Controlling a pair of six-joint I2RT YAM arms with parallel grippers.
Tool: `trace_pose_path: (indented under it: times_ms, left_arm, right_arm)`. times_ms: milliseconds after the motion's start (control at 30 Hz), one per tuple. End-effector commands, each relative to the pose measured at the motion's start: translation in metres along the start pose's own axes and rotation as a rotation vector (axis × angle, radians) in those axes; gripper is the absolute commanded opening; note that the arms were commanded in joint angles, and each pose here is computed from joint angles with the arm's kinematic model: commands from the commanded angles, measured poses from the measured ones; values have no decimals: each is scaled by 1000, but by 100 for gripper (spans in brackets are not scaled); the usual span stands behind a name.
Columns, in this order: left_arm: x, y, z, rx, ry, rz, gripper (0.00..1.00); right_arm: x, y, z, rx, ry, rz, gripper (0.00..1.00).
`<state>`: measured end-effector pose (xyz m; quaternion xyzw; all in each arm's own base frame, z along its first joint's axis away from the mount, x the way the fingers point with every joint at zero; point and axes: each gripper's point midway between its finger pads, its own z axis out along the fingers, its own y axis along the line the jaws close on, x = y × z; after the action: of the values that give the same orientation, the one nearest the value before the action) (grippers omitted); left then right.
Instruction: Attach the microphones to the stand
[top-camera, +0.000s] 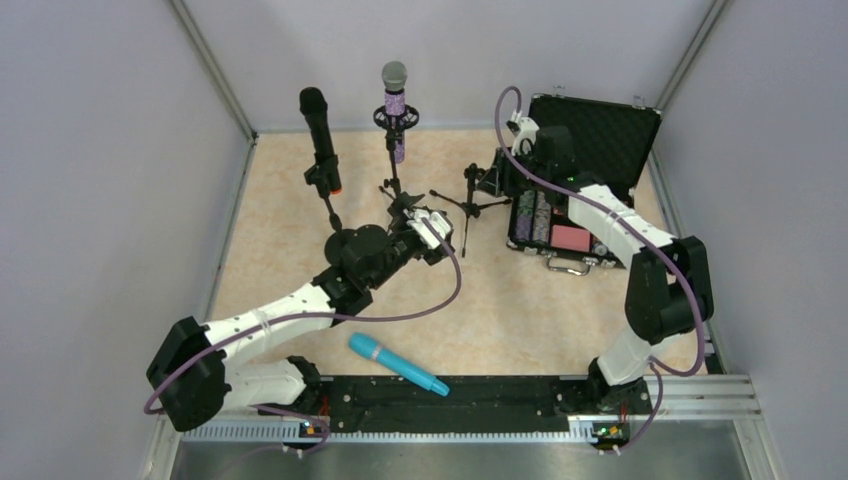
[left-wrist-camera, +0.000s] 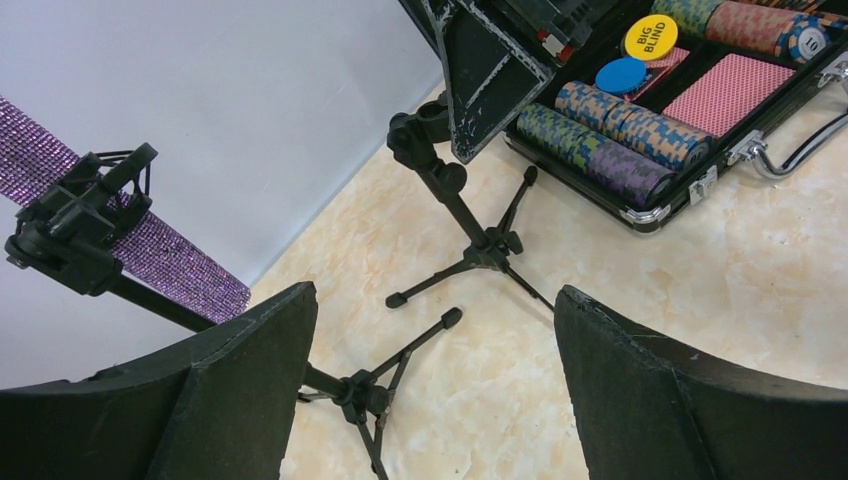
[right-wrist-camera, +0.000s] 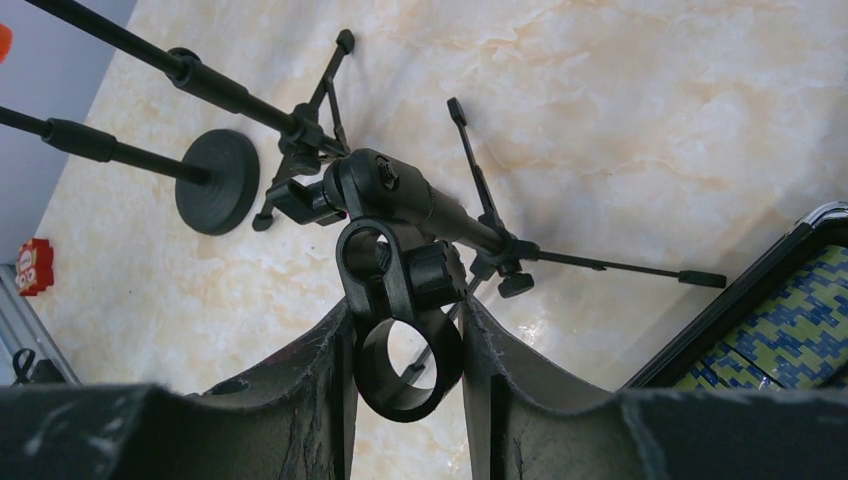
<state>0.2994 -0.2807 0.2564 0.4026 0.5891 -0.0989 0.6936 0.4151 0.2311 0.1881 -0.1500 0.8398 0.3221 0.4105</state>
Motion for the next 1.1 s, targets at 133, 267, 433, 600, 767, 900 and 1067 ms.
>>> trace_pose_path:
  times_ms: [133,267,433,600,767,900,1067]
  left_arm:
    - [-37,23,6,-54,-19,-43,93]
    - [-25,25,1,-110,53,-217,92]
    - [-18,17,-15,-152,41,-505,91]
    - [-12,18,-31,-201,56,-664,91]
    - [-2,17,-43,-236,85,-735,91]
    - [5,22,-53,-287,83,-777,91]
    - [14,26,-64,-342,109,-816,91]
  right_arm:
    - [-59,46,-32,-107,-213,-35,0]
    - [-68,52,-37,-128,-250,-19,0]
    - [-88,65,-45,-161,-282,-32,0]
    - [-115,80,-64,-175,-347,-60,0]
    - [-125,98,-91,-201,-390,-74,0]
    - [-124,100,-113,-163,-430,-64,0]
    - [-111,110,-135,-174,-439,-59,0]
